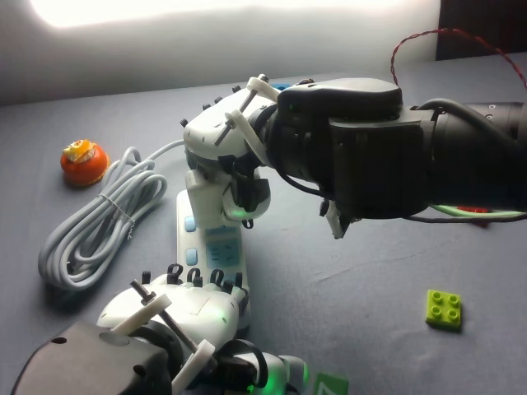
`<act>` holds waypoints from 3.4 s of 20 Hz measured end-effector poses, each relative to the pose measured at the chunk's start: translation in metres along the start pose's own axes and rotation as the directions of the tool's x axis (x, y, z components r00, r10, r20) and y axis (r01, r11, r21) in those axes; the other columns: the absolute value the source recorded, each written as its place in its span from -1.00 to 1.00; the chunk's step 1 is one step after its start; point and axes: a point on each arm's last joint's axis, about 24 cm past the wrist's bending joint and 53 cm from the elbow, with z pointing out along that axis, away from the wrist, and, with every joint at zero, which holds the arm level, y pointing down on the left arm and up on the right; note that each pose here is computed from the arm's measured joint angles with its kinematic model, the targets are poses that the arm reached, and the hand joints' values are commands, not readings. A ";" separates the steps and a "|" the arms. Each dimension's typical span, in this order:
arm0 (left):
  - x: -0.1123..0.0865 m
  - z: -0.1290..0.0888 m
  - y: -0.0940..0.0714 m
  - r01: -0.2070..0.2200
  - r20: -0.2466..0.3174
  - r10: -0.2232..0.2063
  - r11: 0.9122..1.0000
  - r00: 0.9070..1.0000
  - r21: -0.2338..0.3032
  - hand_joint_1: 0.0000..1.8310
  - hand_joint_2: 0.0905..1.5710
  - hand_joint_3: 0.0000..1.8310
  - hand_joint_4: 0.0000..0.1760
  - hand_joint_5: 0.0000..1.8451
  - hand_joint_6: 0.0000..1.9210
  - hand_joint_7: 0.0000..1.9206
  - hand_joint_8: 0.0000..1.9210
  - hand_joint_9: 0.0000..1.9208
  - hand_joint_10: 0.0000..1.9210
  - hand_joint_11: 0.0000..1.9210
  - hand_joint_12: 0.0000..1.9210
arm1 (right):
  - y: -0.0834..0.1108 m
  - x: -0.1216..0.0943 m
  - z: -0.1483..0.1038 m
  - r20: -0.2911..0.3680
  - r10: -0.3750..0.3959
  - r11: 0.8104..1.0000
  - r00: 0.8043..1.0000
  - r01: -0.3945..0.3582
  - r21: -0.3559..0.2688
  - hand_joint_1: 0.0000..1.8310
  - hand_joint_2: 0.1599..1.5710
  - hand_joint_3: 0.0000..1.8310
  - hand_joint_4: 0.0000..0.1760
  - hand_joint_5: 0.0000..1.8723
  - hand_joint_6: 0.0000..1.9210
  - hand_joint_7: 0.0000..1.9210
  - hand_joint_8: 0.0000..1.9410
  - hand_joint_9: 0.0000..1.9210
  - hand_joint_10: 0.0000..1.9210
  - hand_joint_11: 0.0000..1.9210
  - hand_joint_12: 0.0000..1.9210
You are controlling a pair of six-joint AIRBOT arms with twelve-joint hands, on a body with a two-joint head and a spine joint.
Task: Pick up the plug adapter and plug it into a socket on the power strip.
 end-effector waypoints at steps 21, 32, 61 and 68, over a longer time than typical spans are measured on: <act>0.003 -0.003 0.003 0.020 -0.005 -0.020 1.000 1.000 -0.005 -1.00 0.55 -1.00 -1.00 -0.84 -1.00 -0.83 -1.00 -0.84 -1.00 -1.00 -0.61 | -0.004 -0.006 -0.003 0.007 0.019 1.000 1.000 -0.019 0.000 0.27 0.51 -1.00 -1.00 -0.24 0.34 -0.14 0.38 -0.29 0.13 -0.40 0.64; 0.004 -0.005 0.005 0.015 -0.009 -0.015 1.000 1.000 -0.007 -1.00 0.56 -1.00 -1.00 -0.85 -1.00 -0.84 -1.00 -0.84 -0.99 -1.00 -0.61 | -0.004 -0.007 -0.008 -0.002 0.062 0.998 0.998 -0.062 -0.019 -0.17 0.28 -1.00 -1.00 -0.57 -1.00 -0.58 -1.00 -0.56 -1.00 -0.94 0.03; -0.091 -0.006 0.001 -0.005 0.130 0.008 1.000 0.992 -0.021 -0.76 0.57 -1.00 -1.00 -0.41 -0.98 -0.34 -0.95 -0.32 -0.89 -0.77 0.13 | -0.065 -0.062 -0.204 0.153 0.070 0.997 0.986 -0.062 -0.054 -0.45 0.29 -1.00 -1.00 -0.11 -0.94 -0.04 -0.91 -0.26 -0.22 -0.51 0.57; -0.121 -0.011 -0.015 -0.019 0.177 0.019 1.000 0.984 0.001 -0.59 0.64 -1.00 -1.00 -0.12 0.99 -0.05 1.00 -0.01 1.00 -0.02 1.00 | -0.062 -0.081 -0.209 0.195 0.075 0.995 0.978 -0.061 -0.080 -0.43 0.53 -0.99 -1.00 -0.09 1.00 0.06 1.00 0.29 1.00 0.52 1.00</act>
